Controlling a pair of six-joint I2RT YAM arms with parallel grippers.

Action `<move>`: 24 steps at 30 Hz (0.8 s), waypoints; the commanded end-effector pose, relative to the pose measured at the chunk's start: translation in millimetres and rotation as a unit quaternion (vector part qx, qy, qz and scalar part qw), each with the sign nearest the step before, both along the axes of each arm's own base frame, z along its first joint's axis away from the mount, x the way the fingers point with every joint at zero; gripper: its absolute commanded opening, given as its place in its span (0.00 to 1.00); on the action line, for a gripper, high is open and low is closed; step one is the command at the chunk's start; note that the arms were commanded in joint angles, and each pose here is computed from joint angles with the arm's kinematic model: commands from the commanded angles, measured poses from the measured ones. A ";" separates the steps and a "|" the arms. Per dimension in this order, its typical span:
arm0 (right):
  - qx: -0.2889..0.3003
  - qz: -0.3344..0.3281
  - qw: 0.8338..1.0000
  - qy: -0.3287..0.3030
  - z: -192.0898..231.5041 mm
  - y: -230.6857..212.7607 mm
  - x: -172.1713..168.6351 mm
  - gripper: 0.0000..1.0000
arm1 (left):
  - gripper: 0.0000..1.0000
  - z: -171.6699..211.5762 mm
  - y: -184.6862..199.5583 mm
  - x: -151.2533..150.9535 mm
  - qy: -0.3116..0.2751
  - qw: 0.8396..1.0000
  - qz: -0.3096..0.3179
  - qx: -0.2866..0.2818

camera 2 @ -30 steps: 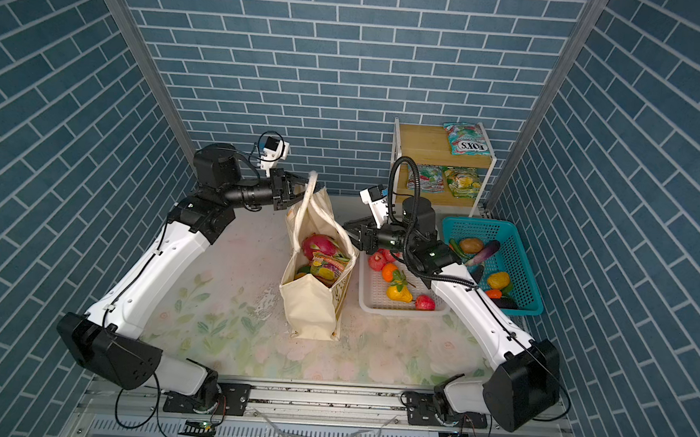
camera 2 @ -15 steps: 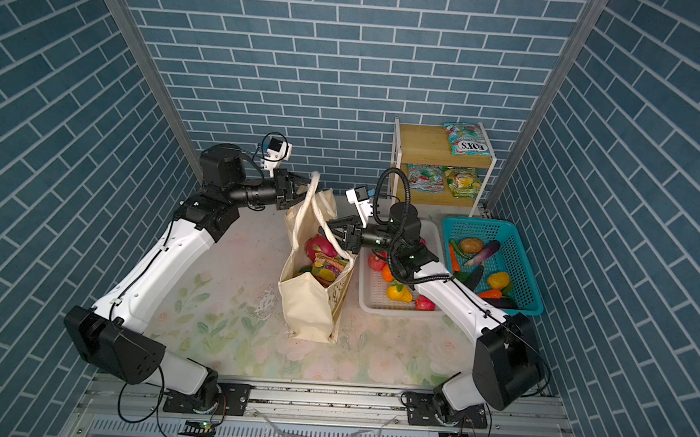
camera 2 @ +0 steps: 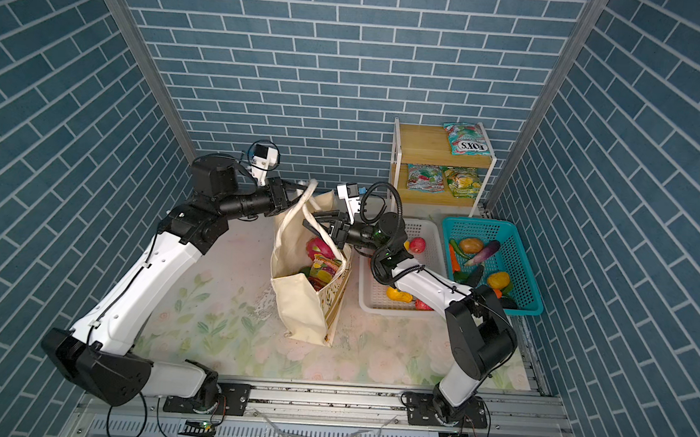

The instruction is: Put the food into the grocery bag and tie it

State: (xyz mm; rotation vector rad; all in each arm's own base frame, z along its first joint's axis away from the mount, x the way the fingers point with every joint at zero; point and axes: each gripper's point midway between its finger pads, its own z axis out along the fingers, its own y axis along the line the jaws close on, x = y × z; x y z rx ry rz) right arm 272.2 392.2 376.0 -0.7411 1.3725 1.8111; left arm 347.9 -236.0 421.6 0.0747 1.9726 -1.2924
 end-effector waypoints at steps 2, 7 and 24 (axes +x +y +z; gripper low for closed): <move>0.082 0.012 0.996 -0.025 45.0 -7.4 -11.0 0.51 | 0.00 -21.4 12.9 4.7 -0.013 0.996 0.060 0.069; 0.101 0.015 0.995 -0.020 52.5 -9.0 -12.0 0.55 | 0.00 -32.3 19.6 7.1 -0.019 0.990 0.099 0.102; 0.129 0.026 0.991 -0.025 63.8 -10.1 -22.5 0.64 | 0.00 -60.0 37.3 24.8 -0.036 0.970 0.202 0.133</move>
